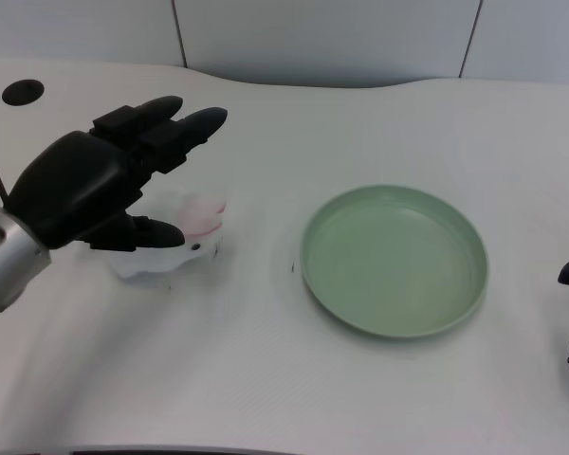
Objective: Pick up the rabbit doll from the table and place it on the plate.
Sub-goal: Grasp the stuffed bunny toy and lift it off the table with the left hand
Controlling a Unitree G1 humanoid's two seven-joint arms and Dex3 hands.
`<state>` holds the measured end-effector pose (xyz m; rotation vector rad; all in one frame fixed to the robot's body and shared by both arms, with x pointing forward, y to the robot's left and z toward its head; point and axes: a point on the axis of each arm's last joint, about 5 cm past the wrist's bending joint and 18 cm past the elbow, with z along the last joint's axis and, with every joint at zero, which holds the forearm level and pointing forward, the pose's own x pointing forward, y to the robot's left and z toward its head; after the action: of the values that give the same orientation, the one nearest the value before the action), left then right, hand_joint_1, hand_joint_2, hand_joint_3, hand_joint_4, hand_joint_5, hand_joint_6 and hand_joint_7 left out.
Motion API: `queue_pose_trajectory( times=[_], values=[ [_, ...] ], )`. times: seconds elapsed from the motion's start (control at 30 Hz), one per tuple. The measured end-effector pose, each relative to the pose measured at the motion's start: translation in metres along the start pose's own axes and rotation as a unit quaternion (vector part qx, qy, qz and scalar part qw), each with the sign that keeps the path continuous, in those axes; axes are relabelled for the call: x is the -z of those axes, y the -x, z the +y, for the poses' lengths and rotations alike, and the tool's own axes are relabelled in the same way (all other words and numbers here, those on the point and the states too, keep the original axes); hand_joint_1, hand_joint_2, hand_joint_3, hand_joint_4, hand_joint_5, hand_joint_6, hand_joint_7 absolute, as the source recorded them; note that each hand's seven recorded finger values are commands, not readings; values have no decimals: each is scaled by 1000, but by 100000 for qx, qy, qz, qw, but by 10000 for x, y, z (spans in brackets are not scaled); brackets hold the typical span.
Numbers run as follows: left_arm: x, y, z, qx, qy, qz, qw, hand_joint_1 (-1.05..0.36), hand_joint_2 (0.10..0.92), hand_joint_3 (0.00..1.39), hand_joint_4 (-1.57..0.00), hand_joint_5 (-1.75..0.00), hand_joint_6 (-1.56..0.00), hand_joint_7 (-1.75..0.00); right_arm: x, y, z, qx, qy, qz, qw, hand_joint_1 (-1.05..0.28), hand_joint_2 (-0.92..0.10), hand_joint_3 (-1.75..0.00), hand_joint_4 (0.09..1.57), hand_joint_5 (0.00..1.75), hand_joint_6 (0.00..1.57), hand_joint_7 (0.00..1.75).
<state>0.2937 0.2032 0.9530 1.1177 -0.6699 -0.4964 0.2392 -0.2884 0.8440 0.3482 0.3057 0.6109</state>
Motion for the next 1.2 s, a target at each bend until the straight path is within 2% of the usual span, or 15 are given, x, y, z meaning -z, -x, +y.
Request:
queue_pose_trajectory(
  times=[0.07, 0.13, 0.2, 0.3, 0.37, 0.47, 0.7, 0.83, 1.0, 1.2],
  values=[
    [0, 0, 0, -84, -9, 1, 100000, -556, 904, 14, 1, 1, 1, 1, 0, 0, 0, 0, -1, -2, 100000, -392, -921, -201, 1571, 1746, 1291, 1746],
    [27, -20, -26, 415, 512, 1215, 99990, -602, 914, 120, 1, 1, 1, 1, 4, 9, -2, 148, -45, 78, 100000, -393, -921, -191, 1558, 1746, 1249, 1746],
    [92, -115, -117, 3266, 1662, 6071, 99748, -628, 920, 211, 1, 1, 1, 1, -4, -2, 0, -15, 41, -7, 100000, -376, -921, -189, 1544, 1746, 1217, 1746],
    [166, -140, -311, 8715, 2872, 13797, 98618, -635, 921, 244, 1, 1, 1, 1, -2, 0, -1, -188, -106, -136, 100000, -365, -921, -193, 1535, 1746, 1200, 1746],
    [166, -155, -419, 10935, 3029, 17123, 97867, -522, 921, 189, 1, 1, -8, -3, 3, 8, -3, -183, -288, -105, 99999, -379, -921, -198, 1540, 1746, 1207, 1746],
    [164, -133, -557, 13803, 2557, 21573, 96631, -497, 921, 169, -12, -7, -20, -9, 2, 7, -3, -397, -283, -102, 99999, -388, -921, -198, 1568, 1746, 1269, 1746],
    [168, -119, -587, 14077, 1371, 22522, 96399, -494, 921, 163, -17, -9, -20, -8, 0, 6, -3, -363, -89, -131, 99999, -386, -921, -199, 1571, 1746, 1275, 1746],
    [186, -112, -588, 14505, 197, 24466, 95870, -505, 921, 159, -42, -23, -16, -5, 1, 7, -3, -594, -163, -156, 99998, -380, -921, -205, 1552, 1746, 1210, 1746],
    [192, -158, -564, 14911, -1521, 25667, 95481, -527, 921, 164, -35, -21, -13, -2, 0, 7, -3, -234, -58, -122, 100000, -383, -921, -194, 1549, 1746, 1216, 1746],
    [154, -196, -623, 15811, -3628, 25513, 95320, -548, 921, 170, -24, -17, -17, -4, 3, 7, -3, -305, -367, -18, 99999, -366, -921, -198, 1557, 1746, 1235, 1746]
  ],
)
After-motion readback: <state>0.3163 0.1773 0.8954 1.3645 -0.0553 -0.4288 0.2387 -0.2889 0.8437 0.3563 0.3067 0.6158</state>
